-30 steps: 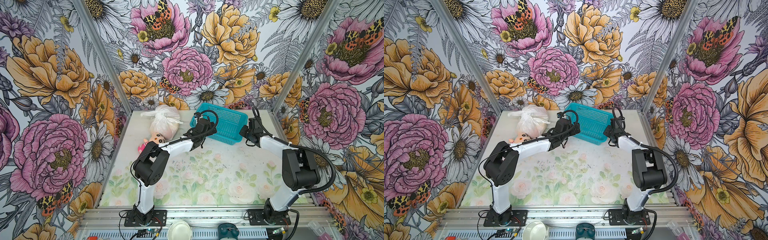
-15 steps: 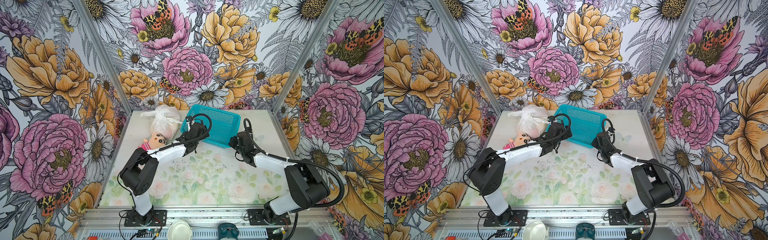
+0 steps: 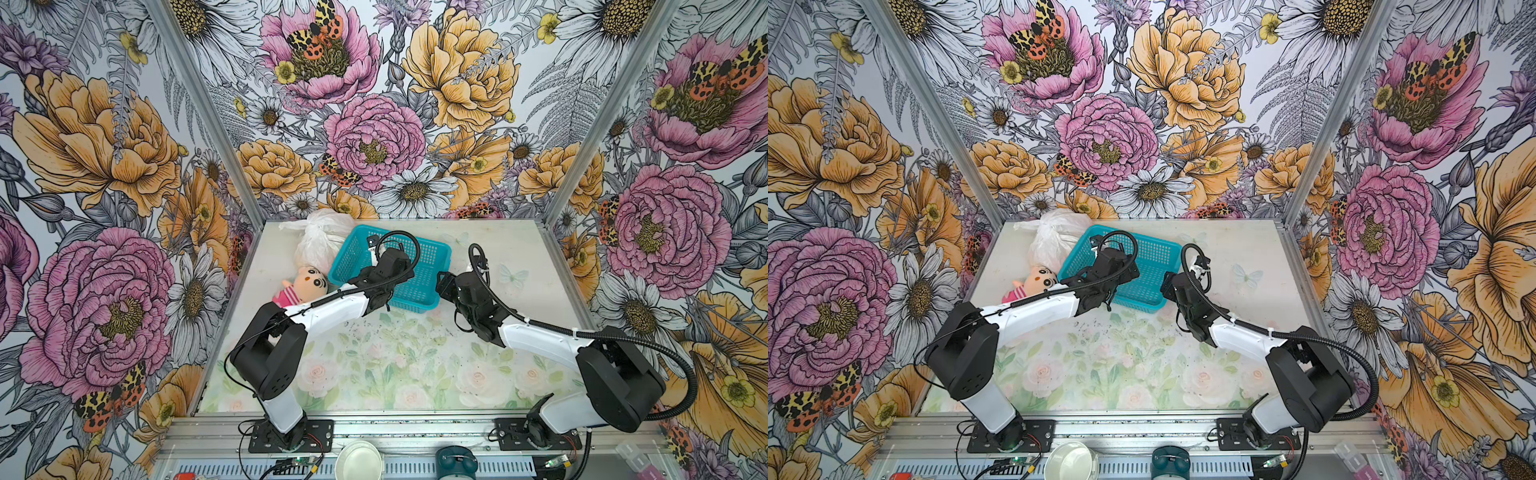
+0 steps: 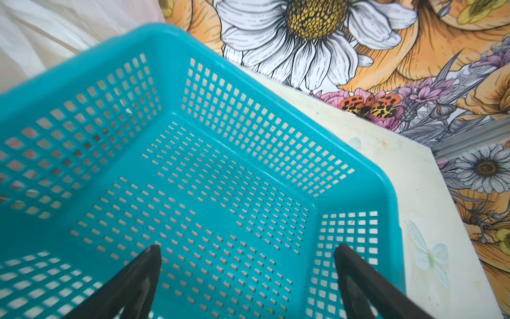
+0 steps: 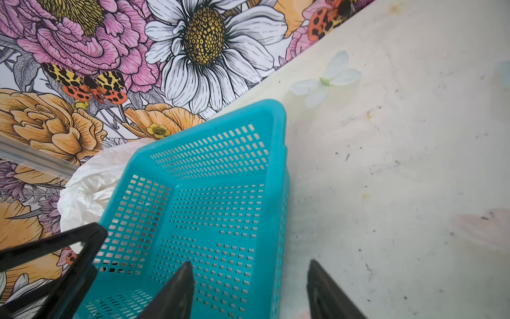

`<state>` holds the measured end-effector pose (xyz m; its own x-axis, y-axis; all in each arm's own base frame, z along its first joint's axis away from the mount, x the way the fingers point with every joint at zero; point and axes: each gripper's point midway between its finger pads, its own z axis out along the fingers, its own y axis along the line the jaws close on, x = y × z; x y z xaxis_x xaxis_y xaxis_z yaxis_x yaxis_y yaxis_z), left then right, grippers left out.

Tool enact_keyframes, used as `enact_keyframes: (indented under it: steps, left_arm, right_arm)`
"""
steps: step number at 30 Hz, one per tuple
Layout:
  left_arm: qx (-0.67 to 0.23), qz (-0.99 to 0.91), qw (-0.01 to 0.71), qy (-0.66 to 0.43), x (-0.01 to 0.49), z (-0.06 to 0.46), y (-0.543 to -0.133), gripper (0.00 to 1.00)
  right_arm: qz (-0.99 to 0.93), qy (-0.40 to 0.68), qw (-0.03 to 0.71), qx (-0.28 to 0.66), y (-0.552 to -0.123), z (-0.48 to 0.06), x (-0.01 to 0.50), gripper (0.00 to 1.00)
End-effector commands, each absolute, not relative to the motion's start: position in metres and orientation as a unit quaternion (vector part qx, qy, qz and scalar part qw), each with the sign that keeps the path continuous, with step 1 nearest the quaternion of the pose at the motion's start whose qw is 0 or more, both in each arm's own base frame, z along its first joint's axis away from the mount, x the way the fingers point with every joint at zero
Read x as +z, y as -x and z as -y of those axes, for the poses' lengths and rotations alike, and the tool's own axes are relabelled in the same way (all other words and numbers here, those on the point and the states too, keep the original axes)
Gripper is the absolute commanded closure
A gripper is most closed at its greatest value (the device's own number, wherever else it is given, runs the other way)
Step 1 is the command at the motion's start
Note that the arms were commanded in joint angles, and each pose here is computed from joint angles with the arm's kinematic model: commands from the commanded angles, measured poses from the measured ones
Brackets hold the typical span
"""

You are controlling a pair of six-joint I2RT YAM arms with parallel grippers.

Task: Untie the knot of the plastic bag and take out the fruit
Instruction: Move the basket to the top-center of the table, then rotate the basket at the top-left of the table.

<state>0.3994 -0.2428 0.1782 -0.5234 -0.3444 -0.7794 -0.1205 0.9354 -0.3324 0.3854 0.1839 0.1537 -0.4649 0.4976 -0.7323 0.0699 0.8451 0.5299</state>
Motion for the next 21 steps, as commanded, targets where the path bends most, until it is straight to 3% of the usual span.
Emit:
enact_keyframes:
  steps: [1,6,11,21]
  left_arm:
    - [-0.06,-0.849,0.492,0.183,0.197,0.207,-0.372,0.01]
    - [-0.067,-0.829,0.469,0.298,0.181,0.165,-0.333,0.01]
    - [-0.072,-0.818,0.463,0.334,0.166,0.149,-0.317,0.01]
    - [-0.059,-0.842,0.413,0.343,0.138,0.139,-0.331,0.01]
  right_arm:
    - [-0.809,-0.117,0.546,0.183,-0.412,-0.166,0.204,0.18]
    - [-0.851,-0.004,0.493,0.179,-0.465,-0.166,0.212,0.1]
    - [-0.871,0.074,0.425,0.236,-0.519,-0.195,0.193,0.05]
    - [-0.872,0.126,0.353,0.316,-0.58,-0.239,0.147,0.0]
